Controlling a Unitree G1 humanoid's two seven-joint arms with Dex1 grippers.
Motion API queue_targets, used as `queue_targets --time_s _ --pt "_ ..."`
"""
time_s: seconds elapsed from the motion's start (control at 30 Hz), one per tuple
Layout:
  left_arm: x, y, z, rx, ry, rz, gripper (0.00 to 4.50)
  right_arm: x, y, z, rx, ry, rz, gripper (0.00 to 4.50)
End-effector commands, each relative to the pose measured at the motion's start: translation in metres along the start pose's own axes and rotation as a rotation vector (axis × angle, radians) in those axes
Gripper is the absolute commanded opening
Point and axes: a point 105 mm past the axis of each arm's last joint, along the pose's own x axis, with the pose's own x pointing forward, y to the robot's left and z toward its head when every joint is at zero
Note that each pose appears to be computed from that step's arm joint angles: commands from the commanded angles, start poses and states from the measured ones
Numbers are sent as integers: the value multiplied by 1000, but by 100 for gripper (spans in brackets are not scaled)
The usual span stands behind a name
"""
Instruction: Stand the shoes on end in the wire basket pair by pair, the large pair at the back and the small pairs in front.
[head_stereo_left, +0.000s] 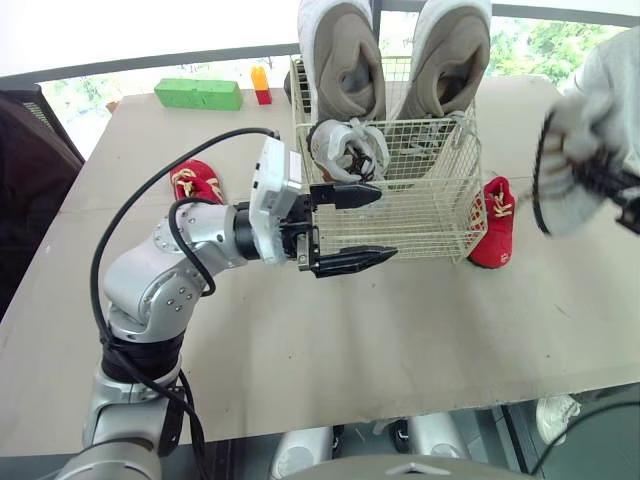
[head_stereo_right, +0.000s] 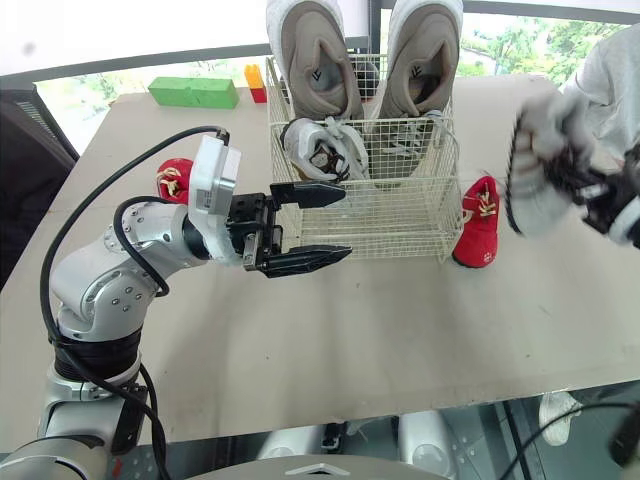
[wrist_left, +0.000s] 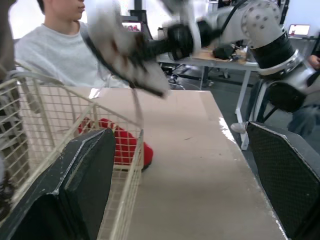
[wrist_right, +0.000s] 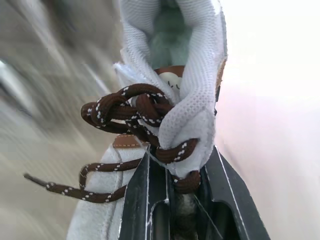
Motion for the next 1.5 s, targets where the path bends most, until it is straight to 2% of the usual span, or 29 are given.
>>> queue_targets --time_s 0.03,0.13,0.2,0.3,0.4,0.57,0.7,0.83,0.87,0.9,1.0,1.13,1.37,1.5 --pt "-5 0 8 27 -45 64 450 31 37 32 -59 -268 44 1" --pt "-9 1 9 19 -87 122 450 60 49 16 -195 -305 -5 1" --pt "-17 0 5 14 -88 177 450 72 54 10 -289 -397 -46 1" --pt "-30 0 -2 35 -72 252 450 83 56 -1 -288 -479 -89 1" --pt "-44 1 -3 49 -86 313 450 88 64 -22 -385 -517 -116 1" --pt "-49 -4 -2 69 -111 342 450 96 67 -60 -455 -496 -140 1" --pt "-52 -8 -7 68 -106 352 450 101 69 -100 -423 -395 -119 1" --pt "-56 -7 -9 69 -101 362 450 93 73 -112 -343 -364 -54 1" --pt "-56 -6 -10 67 -100 362 450 90 73 -110 -326 -364 -32 84" --pt "-57 -5 -11 66 -99 363 450 87 74 -109 -308 -360 -12 112" --pt "-56 -4 -12 66 -101 361 450 80 73 -104 -278 -351 23 254" --pt "-58 5 -14 66 -105 411 450 64 68 -94 -255 -321 65 361" --pt "-88 45 -15 5 -161 766 450 26 66 -84 -336 -196 189 361" --pt "-126 75 -12 -17 -205 1099 450 2 81 -63 -304 -167 352 361"
